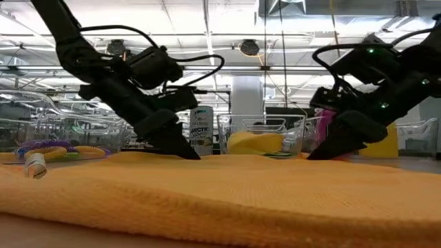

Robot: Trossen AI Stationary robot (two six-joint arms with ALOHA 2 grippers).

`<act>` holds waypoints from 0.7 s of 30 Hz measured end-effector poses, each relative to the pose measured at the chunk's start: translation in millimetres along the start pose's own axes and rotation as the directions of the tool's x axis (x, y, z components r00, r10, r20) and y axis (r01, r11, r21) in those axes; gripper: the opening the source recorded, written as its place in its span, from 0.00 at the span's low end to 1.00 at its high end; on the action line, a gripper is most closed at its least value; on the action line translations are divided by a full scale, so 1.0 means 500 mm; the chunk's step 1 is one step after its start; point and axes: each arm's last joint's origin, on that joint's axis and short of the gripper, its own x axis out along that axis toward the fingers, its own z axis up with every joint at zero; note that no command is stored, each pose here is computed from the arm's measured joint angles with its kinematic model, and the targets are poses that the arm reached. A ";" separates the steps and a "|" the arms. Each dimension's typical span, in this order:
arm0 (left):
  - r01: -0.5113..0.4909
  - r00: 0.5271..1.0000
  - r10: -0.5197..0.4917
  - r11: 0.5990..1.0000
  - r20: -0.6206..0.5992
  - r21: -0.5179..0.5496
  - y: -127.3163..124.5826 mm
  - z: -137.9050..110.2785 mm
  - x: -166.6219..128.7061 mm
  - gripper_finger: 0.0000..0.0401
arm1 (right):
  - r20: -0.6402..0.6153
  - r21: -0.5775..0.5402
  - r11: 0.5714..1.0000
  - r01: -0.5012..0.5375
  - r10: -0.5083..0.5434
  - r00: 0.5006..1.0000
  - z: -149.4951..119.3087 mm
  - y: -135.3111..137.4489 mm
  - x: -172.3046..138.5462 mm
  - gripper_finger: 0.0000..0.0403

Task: Pick & Place Sports Items
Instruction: Fold the orange towel

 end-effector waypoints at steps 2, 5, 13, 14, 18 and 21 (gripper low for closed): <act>0.000 1.000 0.000 1.000 0.000 0.000 0.000 0.000 0.000 0.53 | 0.000 -0.005 1.000 0.000 0.000 1.000 0.000 0.000 0.000 0.47; 0.000 1.000 0.000 1.000 0.000 0.000 0.000 0.000 0.000 0.53 | 0.000 -0.007 1.000 0.001 -0.001 1.000 0.000 0.000 0.000 0.40; -0.015 1.000 0.015 1.000 0.001 0.023 0.001 0.000 0.000 0.32 | -0.002 -0.020 1.000 0.004 -0.004 1.000 -0.001 0.000 0.000 0.17; -0.022 1.000 0.022 0.999 0.002 0.028 0.001 0.000 0.000 0.27 | -0.002 -0.020 1.000 0.005 -0.005 1.000 -0.001 -0.001 0.000 0.14; -0.040 0.999 0.040 0.999 -0.002 0.031 0.002 0.003 -0.007 0.07 | -0.001 -0.038 0.999 0.004 -0.005 1.000 -0.001 0.000 0.000 0.04; -0.039 0.999 0.039 0.999 0.005 0.035 0.001 0.009 -0.020 0.01 | 0.005 -0.047 0.999 0.002 -0.002 1.000 0.001 0.000 0.001 0.00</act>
